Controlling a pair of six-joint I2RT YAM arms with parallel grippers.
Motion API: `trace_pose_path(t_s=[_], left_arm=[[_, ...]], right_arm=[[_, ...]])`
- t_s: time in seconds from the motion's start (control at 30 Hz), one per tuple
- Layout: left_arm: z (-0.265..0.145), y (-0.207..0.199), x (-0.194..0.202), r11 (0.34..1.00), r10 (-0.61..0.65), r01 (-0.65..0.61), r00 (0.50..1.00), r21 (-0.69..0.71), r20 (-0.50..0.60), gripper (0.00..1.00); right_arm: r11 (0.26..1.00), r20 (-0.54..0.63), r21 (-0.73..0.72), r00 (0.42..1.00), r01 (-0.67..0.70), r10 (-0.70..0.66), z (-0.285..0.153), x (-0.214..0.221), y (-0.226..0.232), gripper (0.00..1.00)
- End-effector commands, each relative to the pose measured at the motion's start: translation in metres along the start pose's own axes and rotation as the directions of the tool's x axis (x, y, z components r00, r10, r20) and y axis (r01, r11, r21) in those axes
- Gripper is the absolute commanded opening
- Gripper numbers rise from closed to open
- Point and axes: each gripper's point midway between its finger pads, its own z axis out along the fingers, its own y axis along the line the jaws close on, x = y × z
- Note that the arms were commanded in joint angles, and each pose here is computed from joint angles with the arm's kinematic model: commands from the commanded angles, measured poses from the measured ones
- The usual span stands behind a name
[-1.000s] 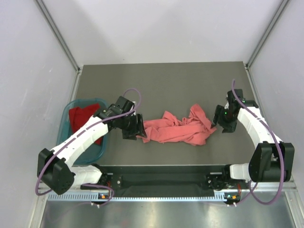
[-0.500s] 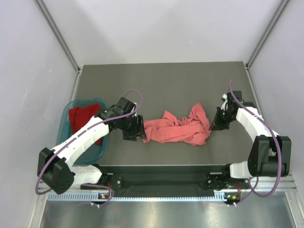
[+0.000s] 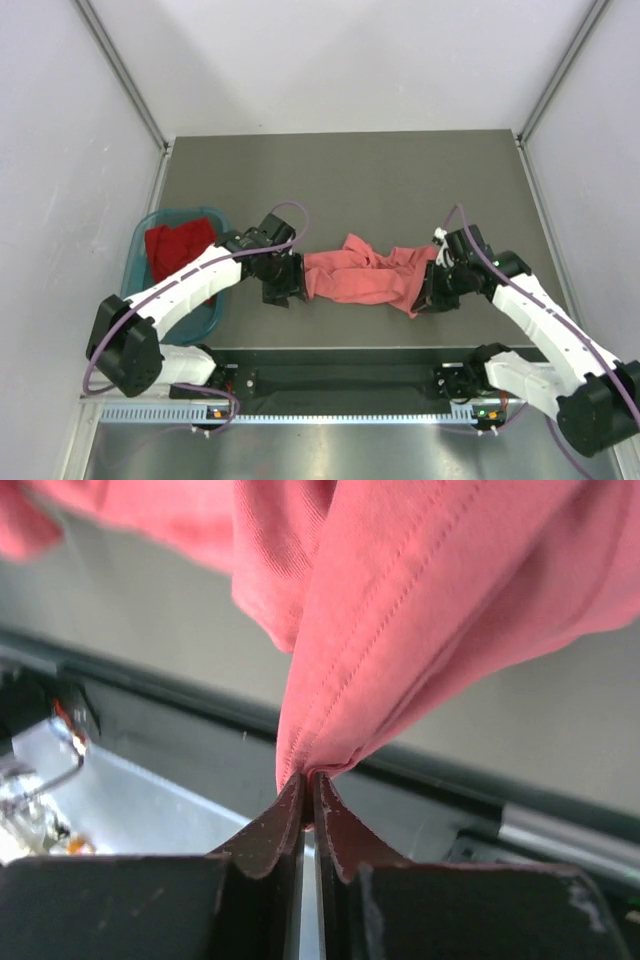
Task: Fold and stack the t-shirts
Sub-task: Flatten the tshirt out
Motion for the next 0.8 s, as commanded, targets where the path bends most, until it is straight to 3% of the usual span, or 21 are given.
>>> trace_pose_path(t_s=[0.0,0.07,0.1,0.2,0.33,0.47,0.53,0.57,0.67,0.77], left_arm=[[0.003,-0.018,-0.013,0.998,0.001,-0.004,0.999,0.062,0.041,0.6],[0.008,-0.024,-0.019,0.997,0.007,-0.01,0.999,0.073,0.042,0.62],[0.01,-0.026,-0.021,0.997,0.008,-0.011,0.999,0.076,0.043,0.63],[0.022,-0.024,-0.032,0.999,0.014,-0.015,0.999,0.034,0.047,0.63],[0.038,-0.022,-0.037,1.0,0.008,-0.008,1.0,-0.008,0.014,0.61],[0.045,-0.021,-0.045,1.0,0.018,-0.017,0.999,-0.021,0.039,0.57],[0.046,-0.021,-0.051,0.998,0.038,-0.036,0.998,-0.043,0.049,0.48],[0.044,-0.019,-0.052,0.997,0.043,-0.04,0.998,-0.06,0.049,0.3],[0.034,-0.014,-0.067,0.992,0.065,-0.052,0.992,-0.118,0.109,0.0],[0.012,-0.003,-0.082,0.978,0.091,-0.052,0.978,-0.202,0.19,0.0]], right_arm=[[0.998,-0.015,-0.035,0.999,-0.042,0.042,-0.008,0.015,0.01,0.11],[1.0,-0.002,0.003,1.0,-0.005,0.005,-0.012,0.007,0.007,0.23],[1.0,0.004,0.026,1.0,0.005,-0.005,-0.014,0.002,0.005,0.38],[0.992,0.062,0.121,0.997,0.034,-0.042,-0.027,-0.028,-0.002,0.56],[0.982,0.137,0.189,0.99,-0.015,-0.012,-0.042,-0.066,-0.024,0.66],[0.981,0.17,0.19,0.985,-0.043,0.011,-0.044,-0.093,-0.038,0.68],[0.977,0.163,0.204,0.986,-0.06,0.026,-0.039,-0.105,-0.047,0.69],[0.976,0.16,0.207,0.987,-0.066,0.032,-0.036,-0.109,-0.049,0.69],[0.977,0.164,0.195,0.985,-0.086,0.054,-0.025,-0.127,-0.052,0.69],[0.978,0.184,0.177,0.98,-0.107,0.074,-0.016,-0.145,-0.055,0.68]])
